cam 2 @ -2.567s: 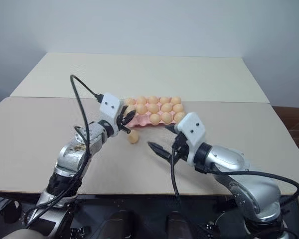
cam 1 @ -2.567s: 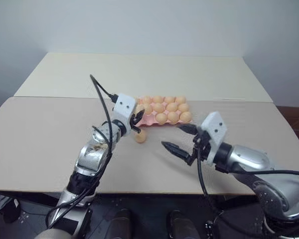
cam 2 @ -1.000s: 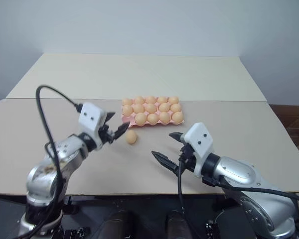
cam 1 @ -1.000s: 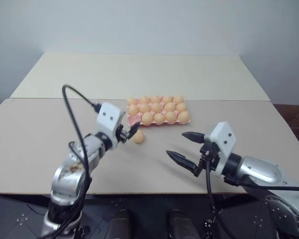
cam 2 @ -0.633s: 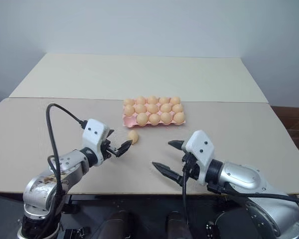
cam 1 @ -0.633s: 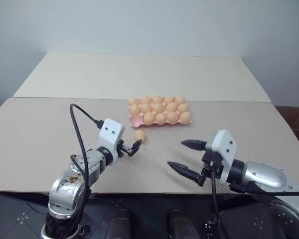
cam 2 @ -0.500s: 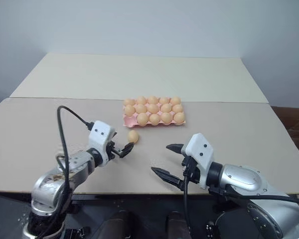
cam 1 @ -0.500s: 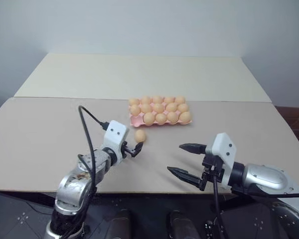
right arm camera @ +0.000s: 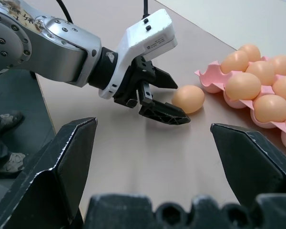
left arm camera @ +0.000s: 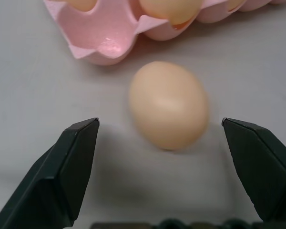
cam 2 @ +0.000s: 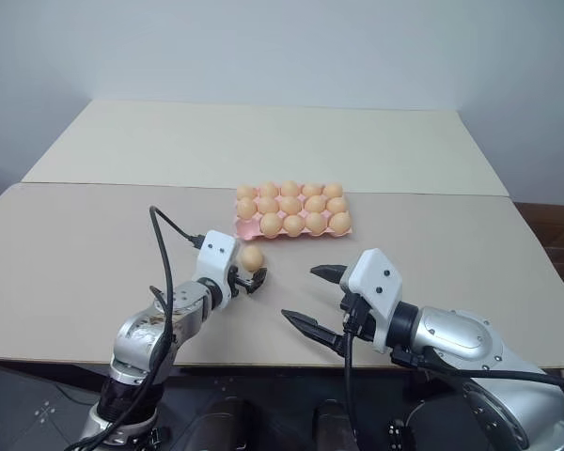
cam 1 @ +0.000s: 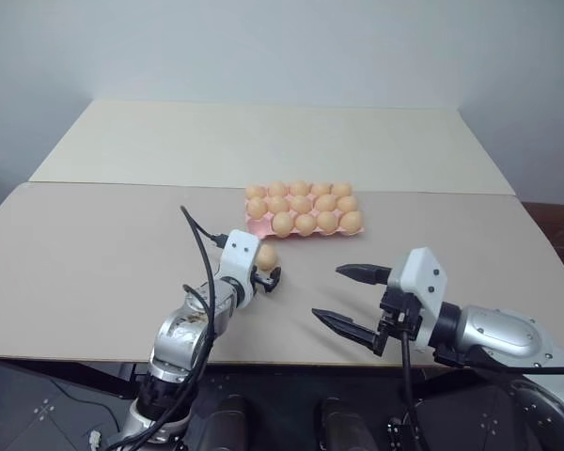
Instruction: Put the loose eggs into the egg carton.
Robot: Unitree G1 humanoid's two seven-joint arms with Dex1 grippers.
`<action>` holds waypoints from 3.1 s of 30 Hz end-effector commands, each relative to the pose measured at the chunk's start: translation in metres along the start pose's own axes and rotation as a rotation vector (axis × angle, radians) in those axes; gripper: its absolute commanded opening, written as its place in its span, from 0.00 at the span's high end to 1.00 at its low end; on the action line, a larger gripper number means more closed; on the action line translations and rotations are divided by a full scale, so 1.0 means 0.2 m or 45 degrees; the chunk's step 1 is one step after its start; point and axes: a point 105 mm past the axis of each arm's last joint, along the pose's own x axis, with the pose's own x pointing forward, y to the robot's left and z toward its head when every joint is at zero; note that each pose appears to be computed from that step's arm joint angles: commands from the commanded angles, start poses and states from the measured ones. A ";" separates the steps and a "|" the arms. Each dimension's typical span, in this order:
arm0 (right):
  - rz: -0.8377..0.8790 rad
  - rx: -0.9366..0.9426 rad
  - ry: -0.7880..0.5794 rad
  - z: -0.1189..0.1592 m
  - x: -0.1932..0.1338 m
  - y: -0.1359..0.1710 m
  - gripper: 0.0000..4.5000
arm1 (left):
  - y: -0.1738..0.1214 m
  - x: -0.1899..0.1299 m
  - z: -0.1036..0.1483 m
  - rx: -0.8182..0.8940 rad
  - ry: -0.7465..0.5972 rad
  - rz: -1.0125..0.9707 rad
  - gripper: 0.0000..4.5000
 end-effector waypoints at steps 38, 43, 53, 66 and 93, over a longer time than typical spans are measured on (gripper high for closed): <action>-0.039 -0.081 0.053 0.03 0.03 -0.04 0.00 | 0.20 0.00 0.39 0.343 -0.380 0.043 0.67; -0.038 -0.100 0.055 0.04 0.03 -0.05 0.00 | 0.19 0.08 0.41 0.343 -0.380 0.035 0.67; -0.036 -0.118 0.060 0.04 0.03 -0.05 0.00 | 0.15 0.13 0.32 0.371 -0.323 -0.016 0.67; -0.060 -0.126 0.057 0.04 0.03 -0.06 0.00 | 0.16 0.14 0.35 0.341 -0.406 0.008 0.00; -1.114 0.017 -0.341 -0.26 -0.26 -0.37 0.00 | 0.35 -0.53 0.10 -0.097 -0.675 0.430 0.00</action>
